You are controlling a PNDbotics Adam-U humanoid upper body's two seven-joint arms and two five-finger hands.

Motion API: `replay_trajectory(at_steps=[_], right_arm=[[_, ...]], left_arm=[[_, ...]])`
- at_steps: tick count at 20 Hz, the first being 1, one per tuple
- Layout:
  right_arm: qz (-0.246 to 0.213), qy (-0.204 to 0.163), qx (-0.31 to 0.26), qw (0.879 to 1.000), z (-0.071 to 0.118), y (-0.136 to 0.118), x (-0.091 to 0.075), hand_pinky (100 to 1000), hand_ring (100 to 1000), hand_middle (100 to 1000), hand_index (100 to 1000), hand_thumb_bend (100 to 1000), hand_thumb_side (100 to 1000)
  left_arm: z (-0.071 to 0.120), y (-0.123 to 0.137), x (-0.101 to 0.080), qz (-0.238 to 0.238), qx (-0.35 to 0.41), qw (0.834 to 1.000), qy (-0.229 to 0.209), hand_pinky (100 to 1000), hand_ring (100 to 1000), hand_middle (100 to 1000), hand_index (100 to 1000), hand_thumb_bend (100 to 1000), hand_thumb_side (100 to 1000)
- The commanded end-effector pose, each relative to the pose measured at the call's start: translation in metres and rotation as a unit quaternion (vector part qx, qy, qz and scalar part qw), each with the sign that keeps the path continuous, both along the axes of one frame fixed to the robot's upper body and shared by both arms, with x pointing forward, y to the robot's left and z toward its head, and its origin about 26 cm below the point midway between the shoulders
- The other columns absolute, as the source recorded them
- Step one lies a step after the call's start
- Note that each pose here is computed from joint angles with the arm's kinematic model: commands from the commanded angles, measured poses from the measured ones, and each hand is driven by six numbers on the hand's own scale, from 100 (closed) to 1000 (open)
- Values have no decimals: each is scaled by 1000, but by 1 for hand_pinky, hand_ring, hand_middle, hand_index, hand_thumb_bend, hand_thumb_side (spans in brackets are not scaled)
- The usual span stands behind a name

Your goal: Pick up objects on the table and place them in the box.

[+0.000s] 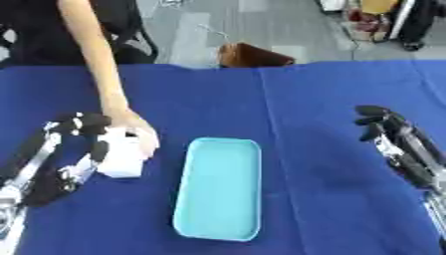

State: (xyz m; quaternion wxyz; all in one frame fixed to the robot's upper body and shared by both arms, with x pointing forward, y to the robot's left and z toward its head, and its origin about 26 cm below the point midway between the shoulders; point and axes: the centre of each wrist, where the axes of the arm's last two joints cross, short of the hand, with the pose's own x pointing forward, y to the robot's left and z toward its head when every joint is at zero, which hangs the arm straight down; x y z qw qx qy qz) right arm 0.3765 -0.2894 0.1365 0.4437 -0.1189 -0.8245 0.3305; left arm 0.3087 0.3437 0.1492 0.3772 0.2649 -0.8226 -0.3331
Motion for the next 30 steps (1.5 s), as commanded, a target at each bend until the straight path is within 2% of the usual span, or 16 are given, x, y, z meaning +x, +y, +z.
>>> replay_trajectory(at_steps=[1, 7, 21, 25, 30], right_arm=[[-4, -14, 1, 1000, 8, -4, -2, 645, 806, 878, 880, 100, 826], [-7, -14, 2, 1000, 7, -5, -2, 644, 805, 877, 880, 100, 827], [-10, -15, 2, 1000, 8, -7, -3, 644, 805, 878, 880, 100, 826], [-10, -14, 1, 1000, 8, -7, -3, 644, 805, 878, 880, 100, 826], [-7, -13, -1, 1000, 8, -6, -3, 645, 805, 878, 880, 100, 825]], left_arm=[[11, 5, -8, 24, 5, 999, -29, 662, 664, 727, 845, 302, 831], [15, 5, -19, 49, 8, 998, -47, 669, 678, 735, 846, 310, 820], [16, 3, -21, 64, 19, 997, -45, 685, 706, 750, 851, 320, 795], [31, 5, -21, 80, 91, 991, -65, 719, 742, 776, 852, 382, 759], [52, 3, -13, 70, 181, 978, -78, 741, 772, 805, 871, 443, 763]])
